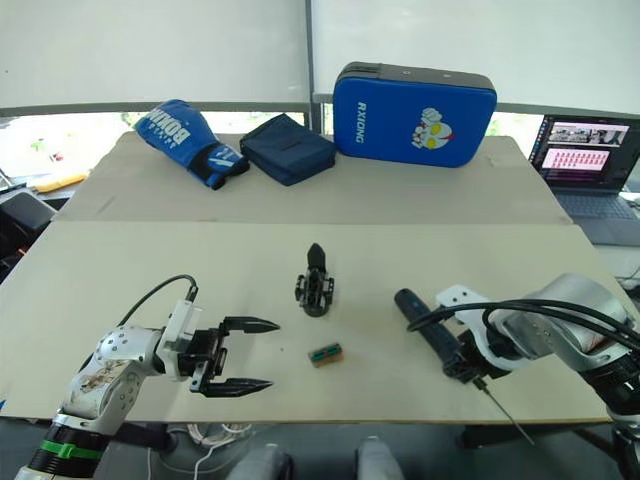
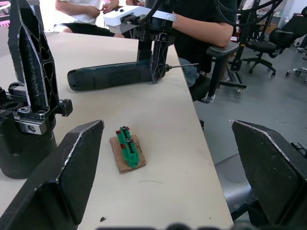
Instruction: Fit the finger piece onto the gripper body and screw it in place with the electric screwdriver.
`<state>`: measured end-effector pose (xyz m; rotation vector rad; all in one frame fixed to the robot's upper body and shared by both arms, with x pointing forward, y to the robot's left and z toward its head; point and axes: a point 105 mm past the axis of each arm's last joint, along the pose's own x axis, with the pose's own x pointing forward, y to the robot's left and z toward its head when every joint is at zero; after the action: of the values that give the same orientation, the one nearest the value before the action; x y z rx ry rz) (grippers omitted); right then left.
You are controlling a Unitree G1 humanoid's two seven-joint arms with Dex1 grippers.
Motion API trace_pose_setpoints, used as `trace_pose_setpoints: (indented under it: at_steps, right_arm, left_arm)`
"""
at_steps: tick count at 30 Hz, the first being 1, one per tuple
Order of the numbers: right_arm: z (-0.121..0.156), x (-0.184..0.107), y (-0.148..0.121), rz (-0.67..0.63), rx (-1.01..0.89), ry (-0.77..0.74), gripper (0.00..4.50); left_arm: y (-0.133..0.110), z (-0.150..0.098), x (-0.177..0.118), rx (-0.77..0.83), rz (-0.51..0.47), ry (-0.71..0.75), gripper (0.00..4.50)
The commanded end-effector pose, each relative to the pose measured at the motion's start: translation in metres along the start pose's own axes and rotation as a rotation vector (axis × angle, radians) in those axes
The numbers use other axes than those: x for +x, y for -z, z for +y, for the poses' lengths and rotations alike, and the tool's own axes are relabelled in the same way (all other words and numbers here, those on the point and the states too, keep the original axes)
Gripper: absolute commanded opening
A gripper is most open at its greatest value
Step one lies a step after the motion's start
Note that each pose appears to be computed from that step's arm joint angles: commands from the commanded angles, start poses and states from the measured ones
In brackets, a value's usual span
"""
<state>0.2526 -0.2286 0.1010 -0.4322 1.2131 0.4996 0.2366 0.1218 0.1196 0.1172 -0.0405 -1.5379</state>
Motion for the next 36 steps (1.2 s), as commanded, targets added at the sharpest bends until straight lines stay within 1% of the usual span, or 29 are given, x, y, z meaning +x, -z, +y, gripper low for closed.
trace_pose_setpoints:
  at_steps: [1,4,6,7,8,9,11,12,13,14,15,18,19,21,23,24,29,31,33,36]
  right_arm:
    - [-0.011,-0.019,-0.003,-0.062,0.026,0.041,1.92]
    - [-0.016,-0.041,-0.008,-0.141,0.049,0.034,1.92]
    - [-0.02,-0.07,-0.022,-0.295,0.092,-0.003,1.92]
    - [-0.019,-0.079,-0.028,-0.354,0.101,-0.025,1.92]
    - [-0.015,-0.093,-0.035,-0.447,0.091,-0.057,1.92]
    - [-0.012,-0.1,-0.039,-0.504,0.081,-0.076,1.92]
    - [0.003,-0.123,-0.051,-0.708,-0.015,-0.148,1.92]
    - [0.009,-0.129,-0.054,-0.772,-0.053,-0.17,1.92]
    - [0.022,-0.144,-0.061,-0.93,-0.117,-0.244,1.92]
    - [0.031,-0.153,-0.063,-1.04,-0.148,-0.299,1.92]
    - [0.036,-0.159,-0.064,-1.112,-0.162,-0.332,1.92]
    - [0.051,-0.16,-0.074,-1.274,-0.194,-0.342,1.92]
    - [0.058,-0.16,-0.079,-1.346,-0.223,-0.328,1.92]
    - [0.072,-0.159,-0.083,-1.415,-0.28,-0.328,1.92]
    - [0.083,-0.155,-0.087,-1.482,-0.323,-0.318,1.92]
    - [0.092,-0.148,-0.088,-1.518,-0.37,-0.326,1.92]
    - [0.124,-0.124,-0.091,-1.629,-0.553,-0.386,1.92]
    - [0.129,-0.12,-0.094,-1.658,-0.576,-0.392,1.92]
    - [0.131,-0.115,-0.096,-1.677,-0.588,-0.405,1.92]
    - [0.134,-0.105,-0.1,-1.683,-0.625,-0.425,1.92]
  left_arm:
    - [-0.006,0.005,-0.005,0.027,-0.001,-0.007,4.5]
    - [-0.005,0.009,-0.008,0.027,0.005,-0.018,4.5]
    - [-0.004,0.013,-0.012,0.024,0.011,-0.028,4.5]
    - [-0.003,0.014,-0.015,0.022,0.014,-0.03,4.5]
    - [-0.002,0.015,-0.017,0.018,0.027,-0.026,4.5]
    - [0.0,0.015,-0.019,0.016,0.037,-0.021,4.5]
    - [0.002,0.018,-0.02,0.017,0.048,-0.014,4.5]
    - [0.002,0.019,-0.021,0.017,0.05,-0.013,4.5]
    - [0.002,0.023,-0.02,0.007,0.037,-0.027,4.5]
    - [0.002,0.025,-0.02,0.001,0.03,-0.037,4.5]
    - [0.002,0.027,-0.021,-0.003,0.026,-0.043,4.5]
    - [0.006,0.025,-0.018,-0.003,0.05,-0.027,4.5]
    - [0.01,0.022,-0.016,0.006,0.073,-0.012,4.5]
    - [0.013,0.02,-0.014,0.022,0.1,0.004,4.5]
    - [0.015,0.02,-0.011,0.028,0.099,-0.011,4.5]
    - [0.018,0.021,-0.006,0.037,0.101,-0.03,4.5]
    - [0.033,0.017,0.013,0.083,0.135,-0.077,4.5]
    - [0.035,0.015,0.015,0.08,0.132,-0.079,4.5]
    - [0.038,0.012,0.019,0.088,0.142,-0.048,4.5]
    - [0.041,0.015,0.028,0.083,0.14,-0.045,4.5]
